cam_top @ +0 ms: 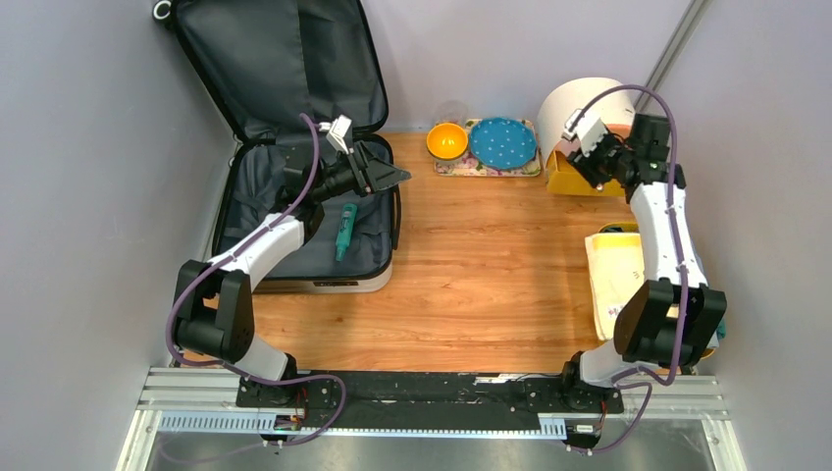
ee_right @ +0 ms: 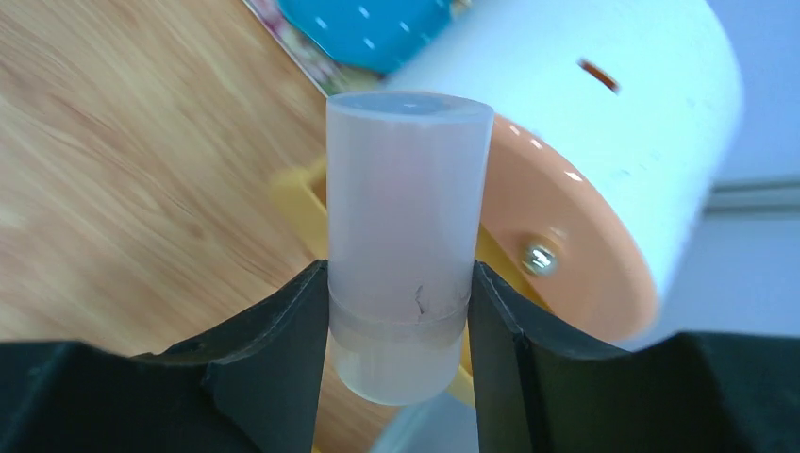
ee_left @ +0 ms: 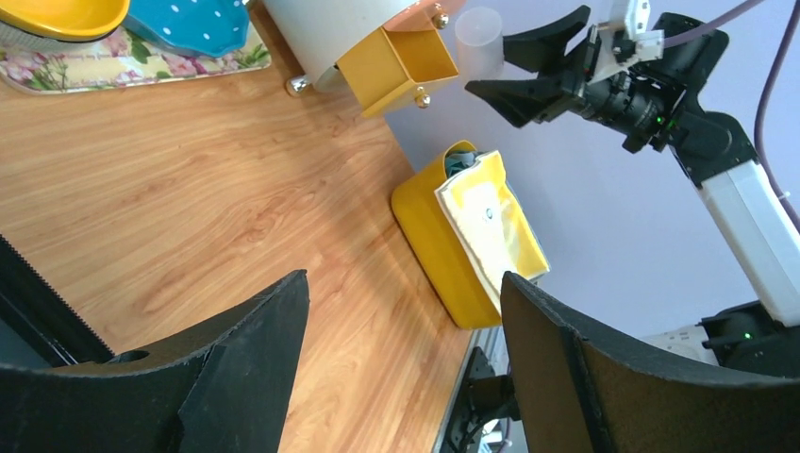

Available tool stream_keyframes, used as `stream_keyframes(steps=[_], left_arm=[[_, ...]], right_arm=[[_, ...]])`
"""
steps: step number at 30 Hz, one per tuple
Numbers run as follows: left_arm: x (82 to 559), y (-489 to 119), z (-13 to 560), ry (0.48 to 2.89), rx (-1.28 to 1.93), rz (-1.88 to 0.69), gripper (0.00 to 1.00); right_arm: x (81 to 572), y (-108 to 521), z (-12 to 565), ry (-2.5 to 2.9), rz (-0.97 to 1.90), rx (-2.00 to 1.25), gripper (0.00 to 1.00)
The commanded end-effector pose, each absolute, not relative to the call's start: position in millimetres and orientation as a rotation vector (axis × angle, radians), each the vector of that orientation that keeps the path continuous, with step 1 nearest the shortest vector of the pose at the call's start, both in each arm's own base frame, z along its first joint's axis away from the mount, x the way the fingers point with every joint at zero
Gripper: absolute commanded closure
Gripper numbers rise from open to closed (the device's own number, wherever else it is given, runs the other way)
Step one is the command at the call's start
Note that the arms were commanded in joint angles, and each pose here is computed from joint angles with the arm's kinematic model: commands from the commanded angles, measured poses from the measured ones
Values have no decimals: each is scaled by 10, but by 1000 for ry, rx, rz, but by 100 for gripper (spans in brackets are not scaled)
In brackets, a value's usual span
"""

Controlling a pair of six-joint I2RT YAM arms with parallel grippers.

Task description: Open, take out, and arrange the luggage

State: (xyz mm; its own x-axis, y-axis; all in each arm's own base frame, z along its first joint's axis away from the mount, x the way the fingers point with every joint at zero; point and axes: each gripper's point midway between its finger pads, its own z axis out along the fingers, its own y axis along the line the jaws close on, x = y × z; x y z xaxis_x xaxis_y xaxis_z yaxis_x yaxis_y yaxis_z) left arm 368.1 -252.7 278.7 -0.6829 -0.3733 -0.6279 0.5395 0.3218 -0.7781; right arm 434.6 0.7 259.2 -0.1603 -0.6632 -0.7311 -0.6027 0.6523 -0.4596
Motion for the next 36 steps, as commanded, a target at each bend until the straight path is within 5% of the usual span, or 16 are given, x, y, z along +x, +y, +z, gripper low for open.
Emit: stream_keyframes(steps=[1, 10, 15, 23, 28, 36], left_arm=[[3610, -2514, 2947, 1738, 212, -1462, 18], [3662, -2518, 2924, 1744, 223, -1449, 17], [3652, -2496, 2894, 1752, 217, -1438, 17], [3654, -2484, 2863, 1766, 220, -1437, 16], [3648, -2465, 2854, 1769, 221, -1439, 16], [3647, -2425, 2819, 1780, 221, -1430, 16]], right_arm=[[4554, -563, 2766, 1687, -417, -1348, 93], [4789, -756, 2638, 1595, -564, -1514, 86], [4896, -813, 2642, 1607, -585, -1492, 45], [4845, -785, 2803, 1613, -567, -1424, 23], [4631, -695, 2786, 1685, -444, -1333, 29], [4255, -522, 2227, 1846, -244, -1320, 71]])
